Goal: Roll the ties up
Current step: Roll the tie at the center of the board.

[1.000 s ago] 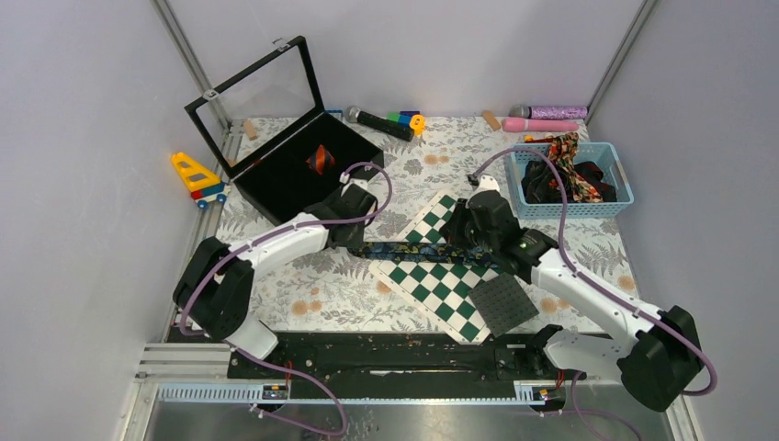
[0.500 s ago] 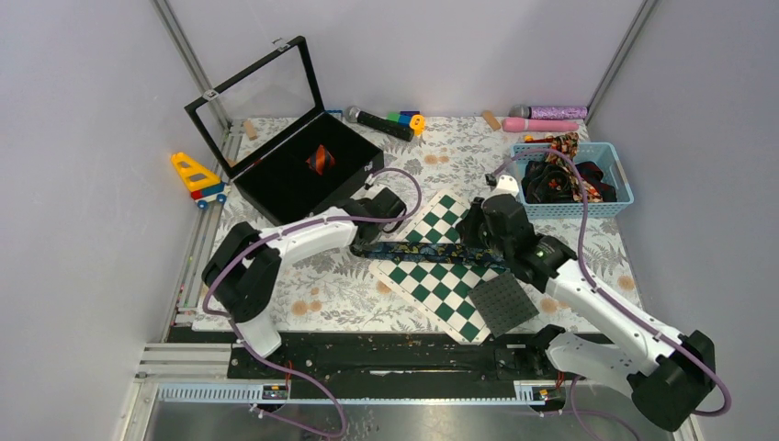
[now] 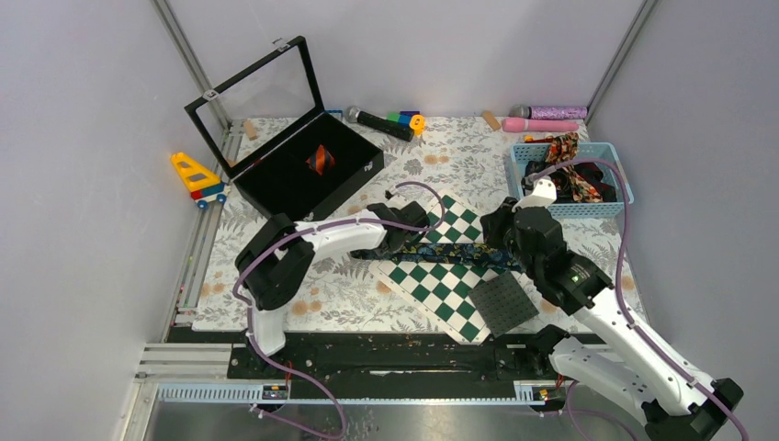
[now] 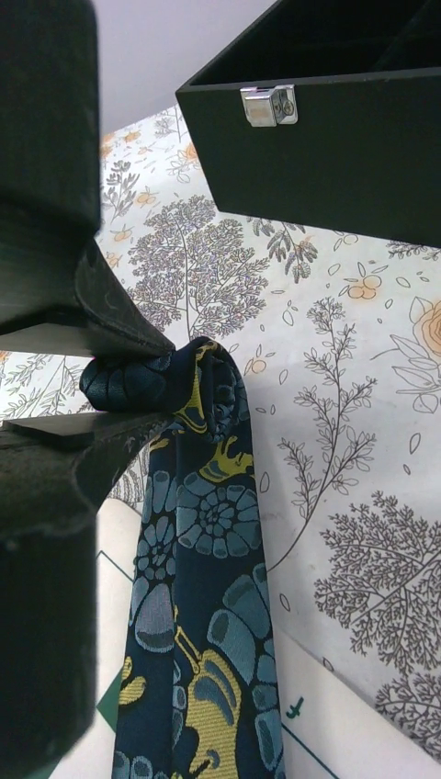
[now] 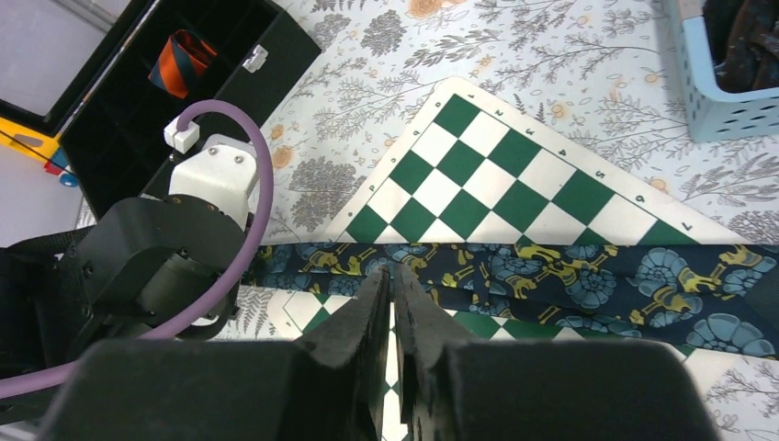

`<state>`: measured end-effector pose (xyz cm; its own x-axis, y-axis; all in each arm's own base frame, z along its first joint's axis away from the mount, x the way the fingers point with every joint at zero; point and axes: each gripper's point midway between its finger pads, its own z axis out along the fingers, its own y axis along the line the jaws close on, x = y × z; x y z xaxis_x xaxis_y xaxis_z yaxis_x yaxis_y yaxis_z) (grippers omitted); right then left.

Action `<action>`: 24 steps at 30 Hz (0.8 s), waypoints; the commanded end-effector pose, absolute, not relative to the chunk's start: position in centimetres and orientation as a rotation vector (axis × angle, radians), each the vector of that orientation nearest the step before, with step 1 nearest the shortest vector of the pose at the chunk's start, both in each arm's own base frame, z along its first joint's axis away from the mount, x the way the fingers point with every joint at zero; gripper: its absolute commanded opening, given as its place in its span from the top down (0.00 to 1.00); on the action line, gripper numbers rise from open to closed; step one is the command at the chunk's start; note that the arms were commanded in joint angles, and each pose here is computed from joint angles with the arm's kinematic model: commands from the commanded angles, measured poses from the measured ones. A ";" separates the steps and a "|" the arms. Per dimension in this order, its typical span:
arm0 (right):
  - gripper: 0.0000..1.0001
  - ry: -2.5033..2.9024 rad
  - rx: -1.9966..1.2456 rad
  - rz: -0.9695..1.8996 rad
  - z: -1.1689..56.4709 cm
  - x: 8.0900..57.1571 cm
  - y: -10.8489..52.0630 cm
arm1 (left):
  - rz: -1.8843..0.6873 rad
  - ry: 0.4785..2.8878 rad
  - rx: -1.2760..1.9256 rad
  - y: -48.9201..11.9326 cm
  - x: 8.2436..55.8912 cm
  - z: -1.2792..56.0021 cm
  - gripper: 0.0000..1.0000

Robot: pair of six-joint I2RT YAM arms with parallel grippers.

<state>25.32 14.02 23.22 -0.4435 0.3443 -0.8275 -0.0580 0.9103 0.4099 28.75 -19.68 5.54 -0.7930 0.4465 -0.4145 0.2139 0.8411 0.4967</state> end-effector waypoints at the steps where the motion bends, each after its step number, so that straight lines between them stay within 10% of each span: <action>1: 0.87 1.939 0.238 0.396 24.4 25.4 12.3 | 0.666 2.438 0.497 -20.1 29.2 6.5 0.76; 24: 0.87 1.944 0.245 0.381 23.4 24.8 11.7 | 0.775 2.435 0.663 -22.6 28.3 4.3 0.56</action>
